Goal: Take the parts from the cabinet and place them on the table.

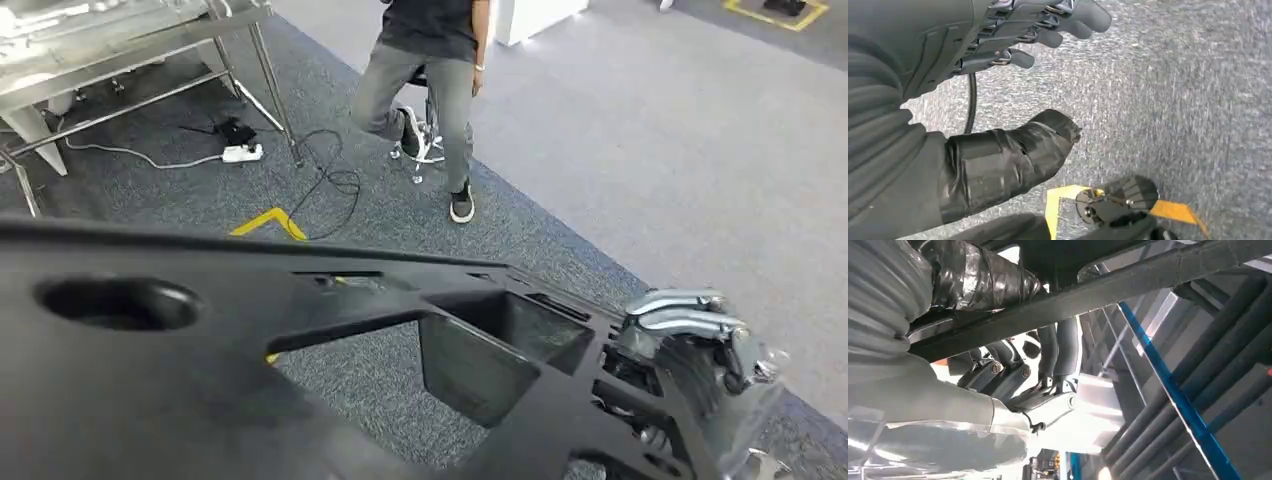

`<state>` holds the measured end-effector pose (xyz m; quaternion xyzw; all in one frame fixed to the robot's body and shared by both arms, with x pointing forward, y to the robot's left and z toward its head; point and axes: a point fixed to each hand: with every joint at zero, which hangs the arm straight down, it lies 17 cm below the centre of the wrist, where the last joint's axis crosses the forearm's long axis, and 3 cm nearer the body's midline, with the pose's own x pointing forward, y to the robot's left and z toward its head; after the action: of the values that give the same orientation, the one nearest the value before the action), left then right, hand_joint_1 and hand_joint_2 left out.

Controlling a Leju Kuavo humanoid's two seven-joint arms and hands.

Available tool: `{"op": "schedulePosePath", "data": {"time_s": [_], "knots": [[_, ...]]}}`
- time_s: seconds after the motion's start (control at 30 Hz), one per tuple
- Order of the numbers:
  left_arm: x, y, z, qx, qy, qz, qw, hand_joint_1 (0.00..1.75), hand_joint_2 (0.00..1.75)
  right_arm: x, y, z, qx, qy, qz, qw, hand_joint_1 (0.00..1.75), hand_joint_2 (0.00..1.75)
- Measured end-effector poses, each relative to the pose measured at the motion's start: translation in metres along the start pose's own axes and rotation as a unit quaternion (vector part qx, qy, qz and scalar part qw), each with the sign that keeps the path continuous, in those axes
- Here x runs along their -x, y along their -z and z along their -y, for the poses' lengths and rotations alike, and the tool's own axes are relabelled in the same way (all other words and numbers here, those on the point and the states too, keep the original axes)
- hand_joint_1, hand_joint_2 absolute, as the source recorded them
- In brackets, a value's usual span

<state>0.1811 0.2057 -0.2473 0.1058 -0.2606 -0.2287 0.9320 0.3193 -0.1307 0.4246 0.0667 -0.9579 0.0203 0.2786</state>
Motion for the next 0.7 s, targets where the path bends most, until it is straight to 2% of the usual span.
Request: {"op": "schedulePosePath", "data": {"time_s": [0.3,0.7], "knots": [[-0.002,0.001,-0.003,-0.006,-0.017,0.000,1.000,0.00,1.75,0.007,0.000,0.002,-0.003,0.040,-0.010,0.999,1.75,1.75],[0.030,-0.005,0.001,-0.003,-0.032,-0.037,0.999,0.00,1.75,0.018,0.003,-0.004,-0.014,0.061,-0.014,0.998,1.75,1.75]]}}
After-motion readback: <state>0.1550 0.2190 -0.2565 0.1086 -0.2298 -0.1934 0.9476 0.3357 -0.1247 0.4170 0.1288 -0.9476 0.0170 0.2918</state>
